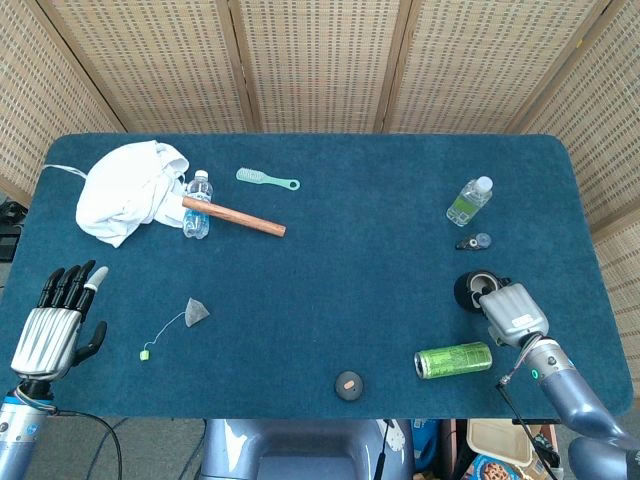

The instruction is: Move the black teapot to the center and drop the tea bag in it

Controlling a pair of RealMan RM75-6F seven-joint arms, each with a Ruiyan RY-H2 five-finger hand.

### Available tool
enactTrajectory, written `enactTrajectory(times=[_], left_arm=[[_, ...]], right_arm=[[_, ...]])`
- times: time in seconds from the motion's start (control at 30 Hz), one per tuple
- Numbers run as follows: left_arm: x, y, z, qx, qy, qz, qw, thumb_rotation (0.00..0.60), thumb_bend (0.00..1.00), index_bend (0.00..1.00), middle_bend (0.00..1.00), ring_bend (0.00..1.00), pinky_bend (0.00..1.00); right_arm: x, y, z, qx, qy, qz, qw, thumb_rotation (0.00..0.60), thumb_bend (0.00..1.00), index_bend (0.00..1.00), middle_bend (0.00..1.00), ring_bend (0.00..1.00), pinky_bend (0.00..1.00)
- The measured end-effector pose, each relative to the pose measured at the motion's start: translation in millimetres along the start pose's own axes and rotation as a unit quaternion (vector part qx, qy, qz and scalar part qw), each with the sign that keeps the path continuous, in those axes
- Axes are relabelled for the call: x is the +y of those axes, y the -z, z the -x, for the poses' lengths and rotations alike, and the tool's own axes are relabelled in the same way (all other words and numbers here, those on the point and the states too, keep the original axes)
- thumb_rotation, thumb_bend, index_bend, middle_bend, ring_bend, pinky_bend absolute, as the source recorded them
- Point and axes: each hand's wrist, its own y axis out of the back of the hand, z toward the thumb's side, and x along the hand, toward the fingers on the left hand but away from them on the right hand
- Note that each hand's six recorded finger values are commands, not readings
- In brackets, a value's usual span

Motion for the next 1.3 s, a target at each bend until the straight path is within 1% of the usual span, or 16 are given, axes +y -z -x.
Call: enactTrajectory(times=[0.43, 0.73, 0.97, 1.3], left_arm=[[-1.0, -1.2, 0.3, -0.002, 0.002, 0.001, 1.0, 0.6, 0.47, 0.0, 0.0, 0.0, 0.0], [0.4, 0.8, 1.8, 0.002, -0.001, -0.003, 1.0, 0.6, 0.47, 0.0, 0.0, 0.0, 0.0], [0.7, 0.6, 2.9, 0.003, -0.001, -0.002, 1.0, 0.6, 0.47, 0.0, 0.0, 0.0, 0.0], [-0.9, -3.8, 3.7, -0.005, 0.002, -0.004, 1.0, 0.6, 0.47, 0.0, 0.0, 0.0, 0.0]], right_arm=[[-15.5, 16.7, 3.0, -0.025, -0.014, -0.002, 0.9996, 0.6, 0.55, 0.37, 0.38, 0.7, 0.83], [-29.7, 18.3, 9.9, -0.027, -0.032, -0.007, 0.9991, 0.6, 0.55, 0.37, 0.39, 0.7, 0.83], [-36.4, 20.2, 13.2, -0.03, -0.041, -0.009, 0.9987, 0.6, 0.55, 0.37, 0.39, 0.7, 0.83], [-39.8, 22.0, 15.9, -0.032, -0.046, -0.008, 0.9984, 0.6, 0.55, 0.47, 0.47, 0.7, 0.83]])
